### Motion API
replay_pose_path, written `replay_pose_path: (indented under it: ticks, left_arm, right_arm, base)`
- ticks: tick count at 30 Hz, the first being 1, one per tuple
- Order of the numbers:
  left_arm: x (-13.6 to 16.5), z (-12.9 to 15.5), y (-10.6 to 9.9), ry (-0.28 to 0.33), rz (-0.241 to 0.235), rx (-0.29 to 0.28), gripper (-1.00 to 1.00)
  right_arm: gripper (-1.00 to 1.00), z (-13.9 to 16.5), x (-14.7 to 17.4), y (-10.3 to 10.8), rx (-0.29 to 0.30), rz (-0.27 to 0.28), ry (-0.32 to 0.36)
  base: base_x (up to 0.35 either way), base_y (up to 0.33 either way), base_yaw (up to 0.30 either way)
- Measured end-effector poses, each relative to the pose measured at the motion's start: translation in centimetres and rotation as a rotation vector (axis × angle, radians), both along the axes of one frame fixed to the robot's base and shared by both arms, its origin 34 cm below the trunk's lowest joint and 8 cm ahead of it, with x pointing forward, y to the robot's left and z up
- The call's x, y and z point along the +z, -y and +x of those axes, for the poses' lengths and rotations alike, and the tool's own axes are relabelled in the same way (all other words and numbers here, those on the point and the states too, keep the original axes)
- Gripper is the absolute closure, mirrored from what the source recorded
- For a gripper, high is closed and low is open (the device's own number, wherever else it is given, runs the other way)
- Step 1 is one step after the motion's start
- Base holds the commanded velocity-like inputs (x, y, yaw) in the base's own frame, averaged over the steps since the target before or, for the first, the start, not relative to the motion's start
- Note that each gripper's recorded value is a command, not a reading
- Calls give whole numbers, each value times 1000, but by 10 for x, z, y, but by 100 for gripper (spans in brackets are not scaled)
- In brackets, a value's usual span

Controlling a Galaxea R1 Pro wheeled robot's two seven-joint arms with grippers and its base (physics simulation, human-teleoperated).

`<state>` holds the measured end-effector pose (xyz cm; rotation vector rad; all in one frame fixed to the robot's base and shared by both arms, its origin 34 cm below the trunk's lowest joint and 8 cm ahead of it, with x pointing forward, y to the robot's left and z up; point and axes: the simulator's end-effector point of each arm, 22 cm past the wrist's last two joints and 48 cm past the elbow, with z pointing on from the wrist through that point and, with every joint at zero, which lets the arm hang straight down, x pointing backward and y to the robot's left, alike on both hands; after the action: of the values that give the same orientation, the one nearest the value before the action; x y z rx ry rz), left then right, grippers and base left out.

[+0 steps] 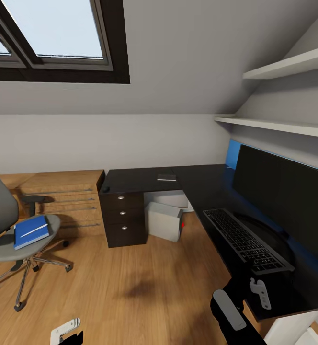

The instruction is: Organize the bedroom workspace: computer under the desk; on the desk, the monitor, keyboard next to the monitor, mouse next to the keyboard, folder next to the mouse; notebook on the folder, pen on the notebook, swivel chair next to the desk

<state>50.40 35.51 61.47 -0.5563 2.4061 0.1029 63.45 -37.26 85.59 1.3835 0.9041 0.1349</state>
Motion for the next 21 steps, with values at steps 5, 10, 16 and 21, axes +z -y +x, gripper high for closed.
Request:
replay_pose_path:
  ticks: [5,10,16,21]
  left_arm:
    - [0,-1,0,-1,-1,-1,-100]
    - [-1,-1,1,-3,-1,-1,-100]
    - [-1,-1,1,-3,-2,-2,-100]
    - [-1,-1,1,-3,-1,-2,-100]
  right_arm:
    - [100,0,1,0,0,-2,1]
    - [100,0,1,1,1,-4,0]
    - [100,0,0,1,1,-4,-1]
    - [100,0,0,1,1,-4,-1]
  base:
    - [169,0,0]
    - [41,0,0]
    - [5,0,0]
    - [0,0,0]
